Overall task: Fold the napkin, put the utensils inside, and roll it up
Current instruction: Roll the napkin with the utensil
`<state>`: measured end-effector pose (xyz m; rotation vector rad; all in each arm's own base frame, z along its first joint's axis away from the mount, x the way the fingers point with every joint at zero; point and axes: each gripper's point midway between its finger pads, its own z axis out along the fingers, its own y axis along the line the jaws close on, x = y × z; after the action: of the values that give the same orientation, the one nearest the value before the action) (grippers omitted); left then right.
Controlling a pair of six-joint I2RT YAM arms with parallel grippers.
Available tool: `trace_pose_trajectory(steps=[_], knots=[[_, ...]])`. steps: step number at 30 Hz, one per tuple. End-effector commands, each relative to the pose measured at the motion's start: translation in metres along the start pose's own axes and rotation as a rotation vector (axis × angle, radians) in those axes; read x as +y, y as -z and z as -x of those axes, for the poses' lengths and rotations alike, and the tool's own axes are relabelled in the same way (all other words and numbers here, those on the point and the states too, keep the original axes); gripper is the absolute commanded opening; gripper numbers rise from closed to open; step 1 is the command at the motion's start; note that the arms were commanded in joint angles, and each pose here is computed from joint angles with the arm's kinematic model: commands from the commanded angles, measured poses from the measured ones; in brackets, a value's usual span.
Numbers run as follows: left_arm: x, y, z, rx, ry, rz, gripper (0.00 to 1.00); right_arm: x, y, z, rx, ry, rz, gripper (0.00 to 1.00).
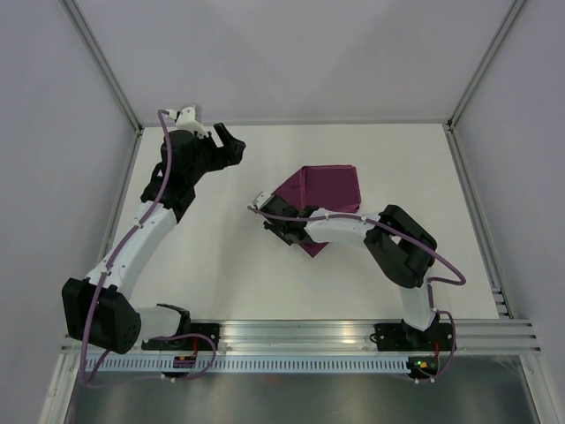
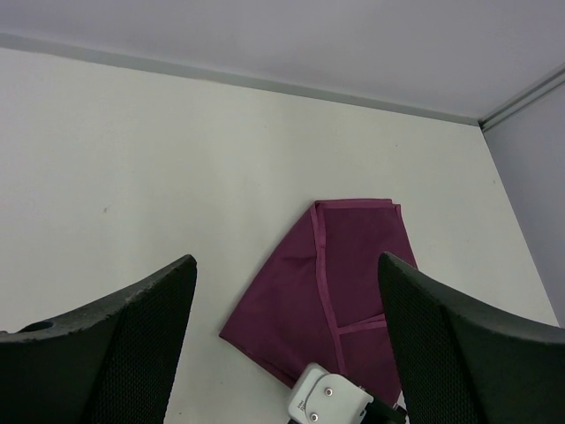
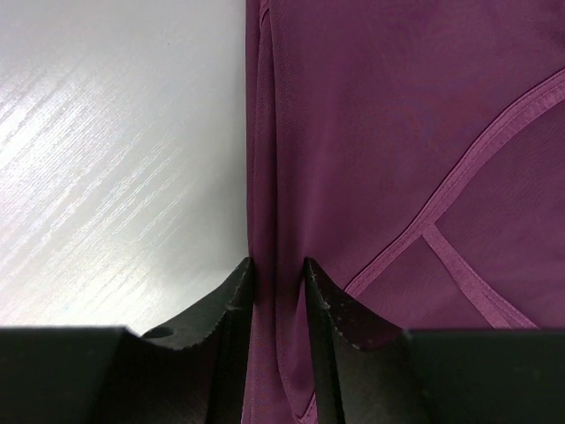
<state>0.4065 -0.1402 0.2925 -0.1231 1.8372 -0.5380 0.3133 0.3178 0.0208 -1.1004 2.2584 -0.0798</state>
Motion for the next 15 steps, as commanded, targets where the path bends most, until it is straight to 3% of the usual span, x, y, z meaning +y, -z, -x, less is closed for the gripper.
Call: trace_pose_trajectory(steps=[1, 4, 8, 15], knots=[[-0.003, -0.002, 0.000, 0.001, 0.008, -0.024, 0.87, 0.000, -0.007, -0.025, 0.072, 0.027, 0.004, 0.35], [-0.003, -0.002, 0.000, 0.002, 0.007, -0.022, 0.87, 0.001, -0.008, -0.027, 0.077, 0.034, 0.009, 0.33], [0.000, -0.004, -0.002, 0.004, 0.003, -0.016, 0.86, 0.005, -0.010, -0.033, 0.090, 0.060, 0.033, 0.20], [0.009, -0.004, -0.010, 0.006, 0.005, 0.019, 0.83, 0.010, -0.004, -0.045, 0.067, 0.158, 0.140, 0.12]])
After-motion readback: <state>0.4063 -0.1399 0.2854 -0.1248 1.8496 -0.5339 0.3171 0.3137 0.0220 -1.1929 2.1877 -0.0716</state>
